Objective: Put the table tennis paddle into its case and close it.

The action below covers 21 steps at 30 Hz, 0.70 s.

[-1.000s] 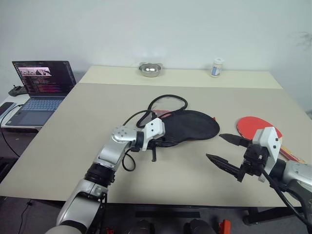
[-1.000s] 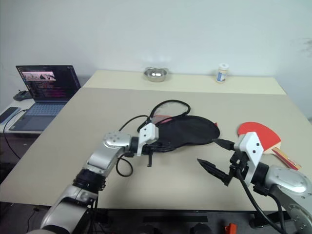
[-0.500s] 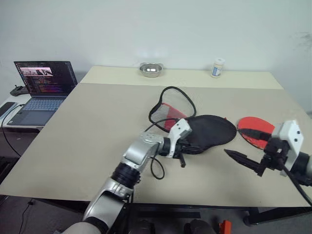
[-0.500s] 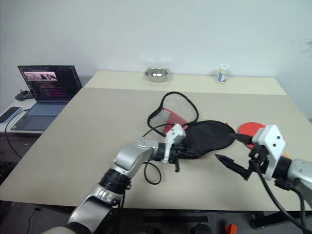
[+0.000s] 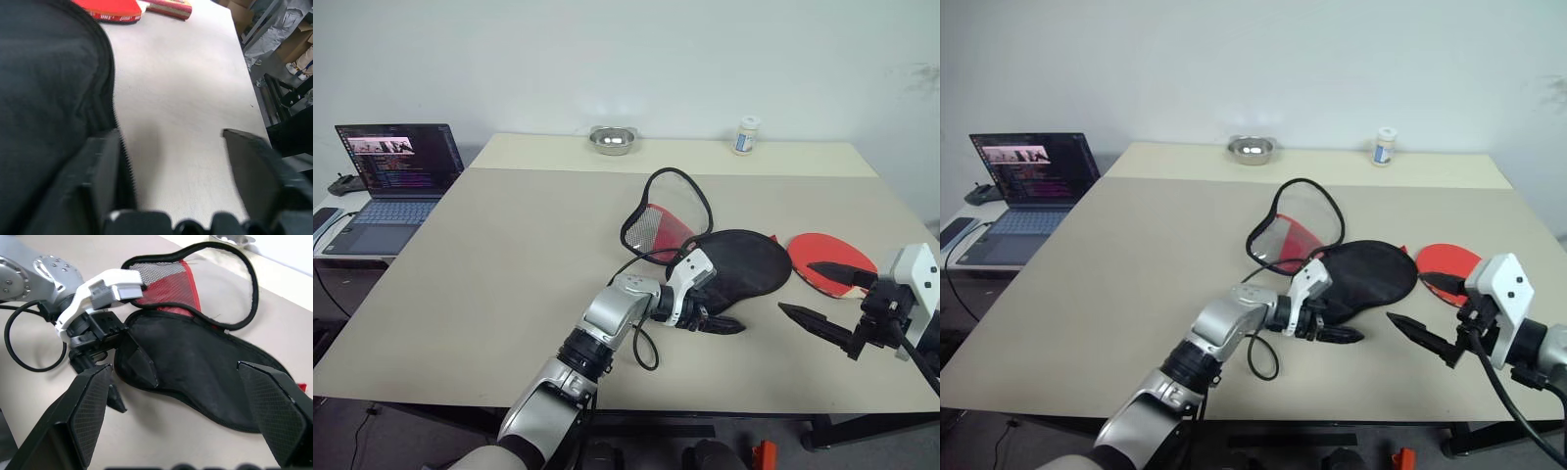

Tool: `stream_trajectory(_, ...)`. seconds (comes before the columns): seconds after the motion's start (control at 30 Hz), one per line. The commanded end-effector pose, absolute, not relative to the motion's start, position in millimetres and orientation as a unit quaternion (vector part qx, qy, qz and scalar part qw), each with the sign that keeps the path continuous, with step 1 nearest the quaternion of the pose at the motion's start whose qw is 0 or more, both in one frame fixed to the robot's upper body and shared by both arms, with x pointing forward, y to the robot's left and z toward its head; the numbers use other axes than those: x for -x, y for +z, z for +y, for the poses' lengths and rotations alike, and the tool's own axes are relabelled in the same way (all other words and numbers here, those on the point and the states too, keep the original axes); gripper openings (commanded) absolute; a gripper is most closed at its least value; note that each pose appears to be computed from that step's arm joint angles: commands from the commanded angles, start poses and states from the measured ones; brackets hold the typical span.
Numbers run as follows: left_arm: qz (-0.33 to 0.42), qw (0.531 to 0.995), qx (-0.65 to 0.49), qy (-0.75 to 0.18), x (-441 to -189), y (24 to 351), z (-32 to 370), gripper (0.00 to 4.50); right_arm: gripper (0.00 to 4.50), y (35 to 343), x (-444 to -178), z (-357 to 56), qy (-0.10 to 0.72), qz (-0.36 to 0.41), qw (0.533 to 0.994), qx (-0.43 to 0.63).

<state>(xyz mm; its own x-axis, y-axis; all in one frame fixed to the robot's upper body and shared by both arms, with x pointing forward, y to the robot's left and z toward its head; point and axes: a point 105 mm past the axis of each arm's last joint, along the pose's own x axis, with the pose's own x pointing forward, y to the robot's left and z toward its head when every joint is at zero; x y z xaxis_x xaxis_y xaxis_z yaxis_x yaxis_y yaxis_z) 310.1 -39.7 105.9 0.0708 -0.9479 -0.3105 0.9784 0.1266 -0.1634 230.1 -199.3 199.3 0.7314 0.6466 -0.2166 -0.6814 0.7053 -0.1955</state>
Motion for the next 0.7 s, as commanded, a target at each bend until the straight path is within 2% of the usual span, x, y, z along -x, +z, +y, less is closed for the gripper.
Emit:
stream_trajectory(0.03,0.135,0.719,-0.057,-0.679,-303.4,125.0,-30.9,4.46,4.50,205.3,-229.8,-200.2,0.342,0.055,0.931,0.113)
stream_trajectory(0.17,0.124,0.732,-0.059,-0.667,-308.9,134.7,-8.2,4.46,4.50,201.4,-235.2,-200.0,0.312,0.055,0.945,0.081)
stream_trajectory(0.33,0.106,0.718,-0.086,-0.683,-302.3,140.1,14.5,4.46,4.50,192.8,-246.4,-193.0,0.275,0.061,0.959,0.008)
stream_trajectory(0.43,0.088,0.702,-0.086,-0.702,-298.1,154.4,52.1,4.46,4.50,166.2,-263.4,-184.4,0.214,0.107,0.966,-0.095)
stream_trajectory(0.5,0.083,0.693,-0.084,-0.711,-294.2,160.5,65.9,4.46,4.50,157.0,-268.6,-180.5,0.193,0.130,0.965,-0.124)
stream_trajectory(0.6,0.095,0.671,-0.082,-0.731,-282.7,164.8,84.3,4.46,4.50,150.2,-269.7,-172.0,0.186,0.158,0.956,-0.161)
stream_trajectory(0.7,0.096,0.680,-0.089,-0.721,-287.1,167.4,98.6,4.46,4.50,149.3,-266.0,-152.9,0.214,0.175,0.945,-0.176)
